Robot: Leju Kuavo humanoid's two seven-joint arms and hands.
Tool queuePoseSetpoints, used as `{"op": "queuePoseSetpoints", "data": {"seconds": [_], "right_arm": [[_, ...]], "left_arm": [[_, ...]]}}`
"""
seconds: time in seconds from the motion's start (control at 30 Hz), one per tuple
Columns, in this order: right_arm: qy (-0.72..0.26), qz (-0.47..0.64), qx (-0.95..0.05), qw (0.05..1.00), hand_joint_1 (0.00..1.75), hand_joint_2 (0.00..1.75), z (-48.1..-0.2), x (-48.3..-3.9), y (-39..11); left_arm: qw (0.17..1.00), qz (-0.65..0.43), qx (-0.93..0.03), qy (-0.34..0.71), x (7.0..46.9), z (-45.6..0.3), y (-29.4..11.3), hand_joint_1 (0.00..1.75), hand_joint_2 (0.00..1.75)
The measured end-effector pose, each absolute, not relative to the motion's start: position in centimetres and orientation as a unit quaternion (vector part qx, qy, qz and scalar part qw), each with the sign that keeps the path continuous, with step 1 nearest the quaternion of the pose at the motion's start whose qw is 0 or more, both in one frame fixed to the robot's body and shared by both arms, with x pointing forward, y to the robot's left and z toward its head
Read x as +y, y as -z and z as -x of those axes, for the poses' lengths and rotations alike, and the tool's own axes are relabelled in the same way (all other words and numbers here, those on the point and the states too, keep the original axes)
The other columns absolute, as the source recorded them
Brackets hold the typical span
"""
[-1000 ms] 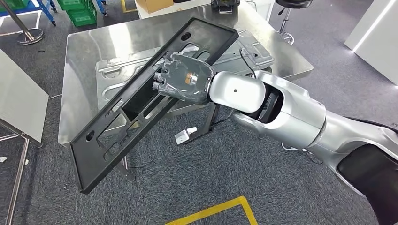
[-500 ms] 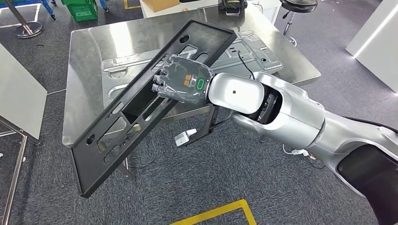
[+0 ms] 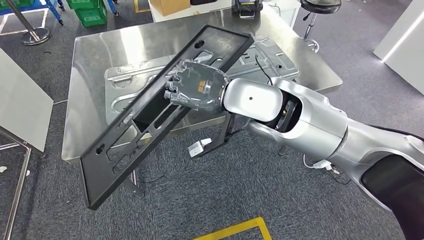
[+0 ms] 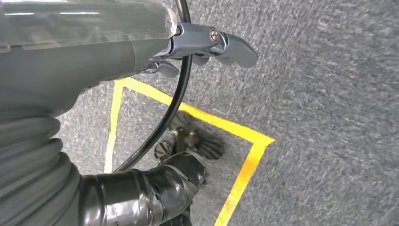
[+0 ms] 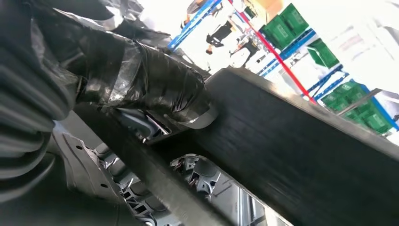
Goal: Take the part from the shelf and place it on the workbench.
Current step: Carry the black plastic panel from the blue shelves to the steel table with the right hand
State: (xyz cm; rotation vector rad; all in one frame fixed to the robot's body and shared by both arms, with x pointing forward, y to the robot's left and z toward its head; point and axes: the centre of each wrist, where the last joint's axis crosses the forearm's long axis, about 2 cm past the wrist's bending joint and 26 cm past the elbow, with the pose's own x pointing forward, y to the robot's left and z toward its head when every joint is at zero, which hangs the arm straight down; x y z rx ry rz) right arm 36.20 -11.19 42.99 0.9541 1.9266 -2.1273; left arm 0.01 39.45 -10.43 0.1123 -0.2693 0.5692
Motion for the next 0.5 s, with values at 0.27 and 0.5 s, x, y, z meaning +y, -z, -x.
{"op": "queuePoseSetpoints", "data": {"seconds": [0.27,0.5], "right_arm": [[0.703,-0.314,0.635,0.059,1.75,1.75,-36.19,-11.17,-42.99],[0.705,-0.312,0.634,0.055,1.75,1.75,-36.18,-11.14,-43.2]], "left_arm": [[0.949,-0.056,-0.131,-0.28,39.47,0.01,10.43,0.0,1.75],[0.95,-0.054,-0.133,-0.279,39.51,0.01,10.42,0.0,1.75]]}}
